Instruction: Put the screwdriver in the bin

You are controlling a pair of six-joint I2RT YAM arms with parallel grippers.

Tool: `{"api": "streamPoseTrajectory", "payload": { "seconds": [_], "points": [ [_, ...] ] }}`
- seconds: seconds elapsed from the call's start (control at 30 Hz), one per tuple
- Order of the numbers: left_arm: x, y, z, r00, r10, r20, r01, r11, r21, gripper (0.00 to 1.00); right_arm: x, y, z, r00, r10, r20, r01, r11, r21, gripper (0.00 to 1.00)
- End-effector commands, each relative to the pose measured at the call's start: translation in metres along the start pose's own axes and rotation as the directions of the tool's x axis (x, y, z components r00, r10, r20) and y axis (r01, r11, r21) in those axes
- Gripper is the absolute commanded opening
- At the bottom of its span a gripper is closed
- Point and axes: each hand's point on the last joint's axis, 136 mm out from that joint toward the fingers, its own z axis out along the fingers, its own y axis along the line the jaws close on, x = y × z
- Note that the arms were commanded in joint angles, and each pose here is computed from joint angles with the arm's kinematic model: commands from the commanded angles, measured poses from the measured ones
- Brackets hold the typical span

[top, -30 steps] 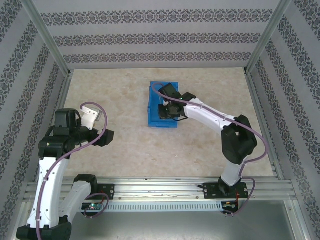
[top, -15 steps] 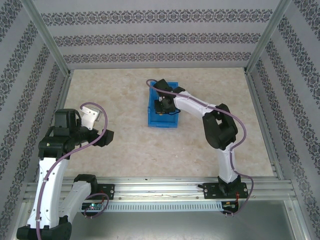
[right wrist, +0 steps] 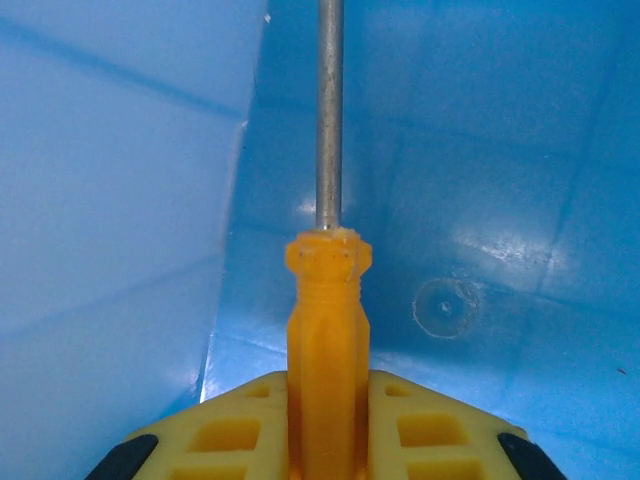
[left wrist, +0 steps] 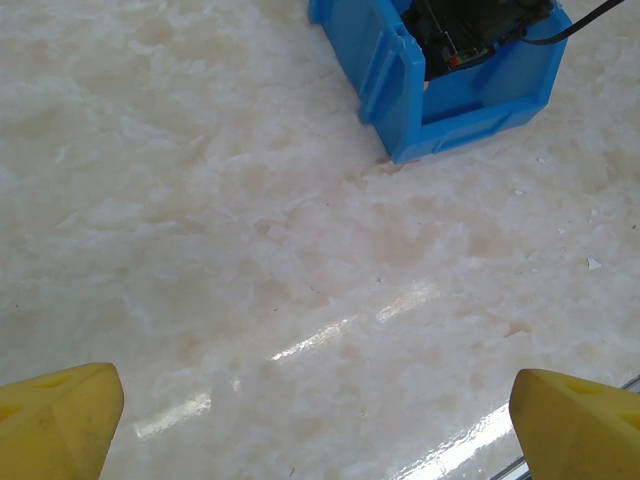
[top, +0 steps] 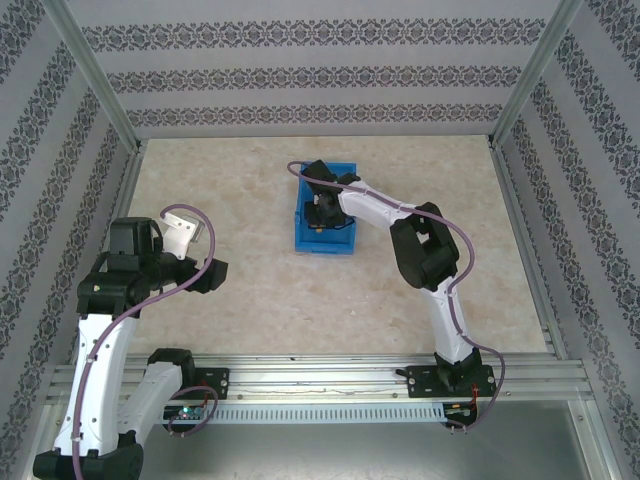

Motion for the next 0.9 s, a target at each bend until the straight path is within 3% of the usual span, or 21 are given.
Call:
{"api": "streamPoseTrajectory", "payload": {
  "seconds": [0.0, 0.63, 0.87],
  "points": [
    [-0.006, -0.002, -0.003, 0.999, 0.038, 0.020, -0.038, 0.999, -0.005, 0.99, -0.007, -0.009, 0.003, 1.000, 0.004, 0.005, -0.004, 1.000, 0.023, 0.19],
    [-0.006, 0.003, 0.001, 0.999, 0.035, 0.015, -0.035, 0.999, -0.018, 0.99, -0.011, -0.012, 0.003, 1.000, -0.007, 0.000, 0.007, 0.999, 0.048, 0.29],
    [-0.004, 0.004, 0.003, 0.999, 0.037, 0.005, -0.037, 0.999, -0.023, 0.99, -0.022, -0.019, -0.018, 0.999, -0.034, 0.040, 0.031, 0.995, 0.095, 0.34]
  ]
}}
